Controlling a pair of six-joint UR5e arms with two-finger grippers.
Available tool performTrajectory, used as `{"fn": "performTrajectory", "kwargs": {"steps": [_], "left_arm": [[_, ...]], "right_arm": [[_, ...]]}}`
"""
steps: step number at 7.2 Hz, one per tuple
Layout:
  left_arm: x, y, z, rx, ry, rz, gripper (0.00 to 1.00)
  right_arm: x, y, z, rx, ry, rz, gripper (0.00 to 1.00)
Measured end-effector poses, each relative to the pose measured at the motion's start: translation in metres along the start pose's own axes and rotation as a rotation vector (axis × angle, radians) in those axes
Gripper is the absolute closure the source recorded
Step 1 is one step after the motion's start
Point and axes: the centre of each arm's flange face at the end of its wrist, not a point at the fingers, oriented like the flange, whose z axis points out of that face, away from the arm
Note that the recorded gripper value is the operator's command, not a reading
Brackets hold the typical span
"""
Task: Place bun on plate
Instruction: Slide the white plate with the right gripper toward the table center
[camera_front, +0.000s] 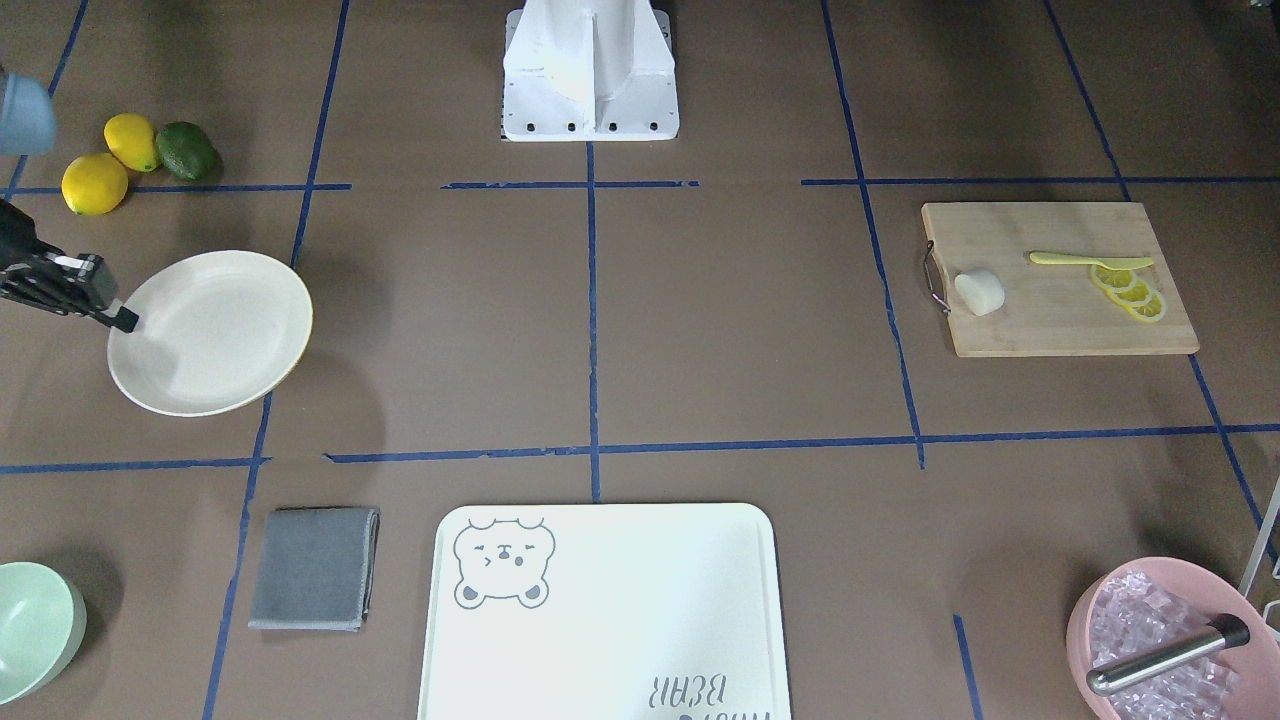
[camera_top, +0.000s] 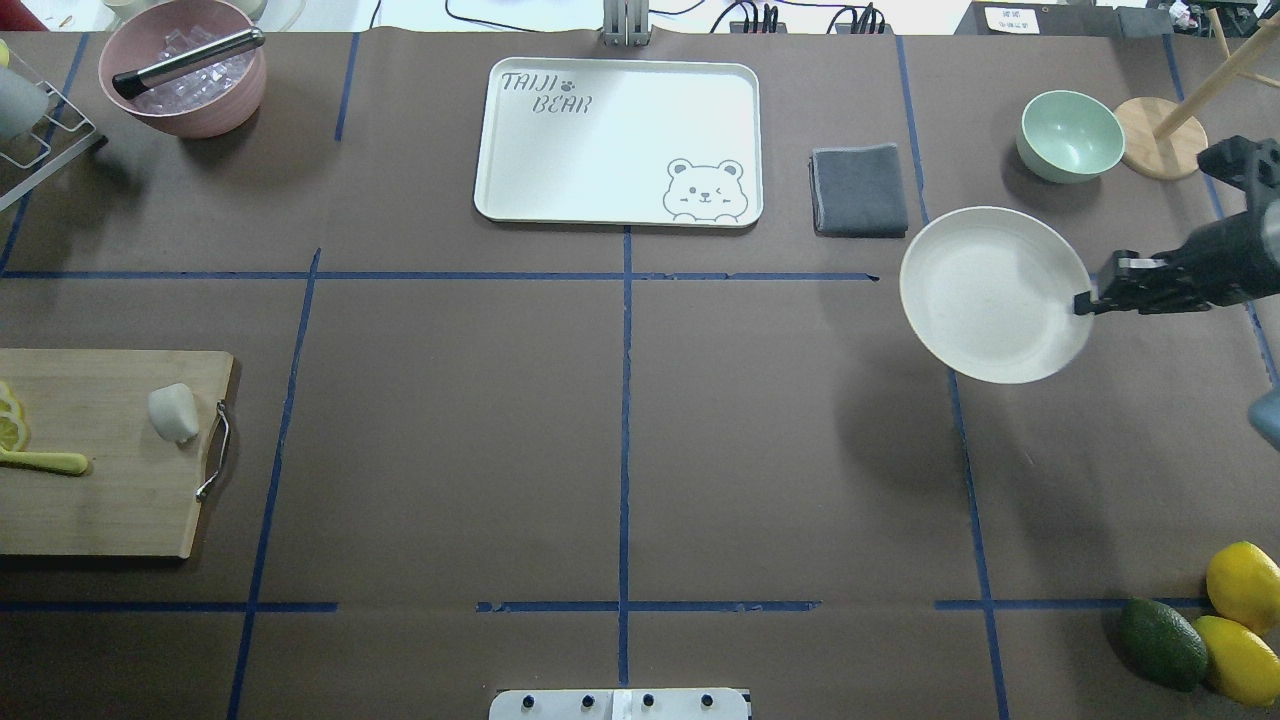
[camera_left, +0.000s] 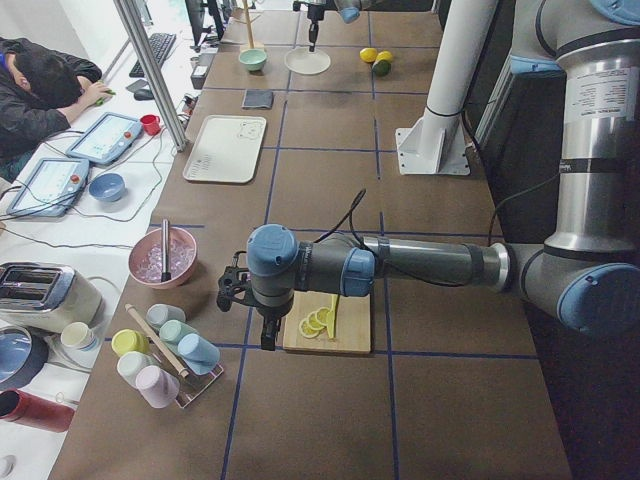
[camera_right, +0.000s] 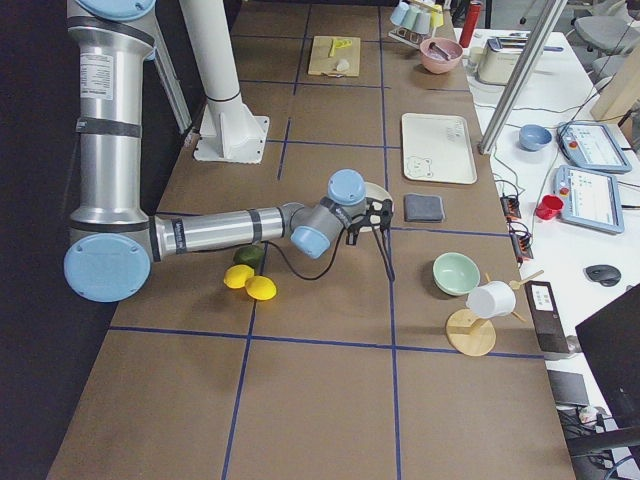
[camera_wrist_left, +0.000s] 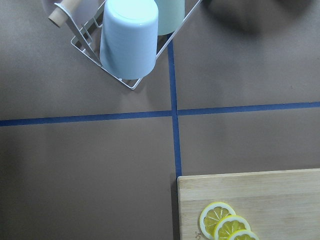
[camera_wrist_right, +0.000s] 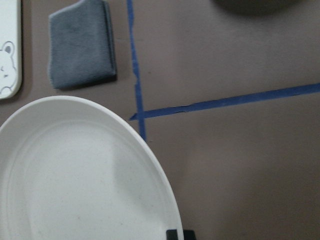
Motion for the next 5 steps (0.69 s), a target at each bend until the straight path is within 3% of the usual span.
{"fn": "performTrajectory", "kwargs": {"steps": [3, 5], "left_arm": [[0.006, -0.001, 0.011, -0.024, -0.003, 0.010, 0.00], [0.007, -0.001, 0.015, -0.031, -0.004, 0.008, 0.00]], "right_arm": [[-0.159, 0.042, 0.098, 0.011, -0.056, 0.053, 1.00], [-0.241, 0.096, 0.159, 0.028, -0.007, 0.079, 1.00]]}}
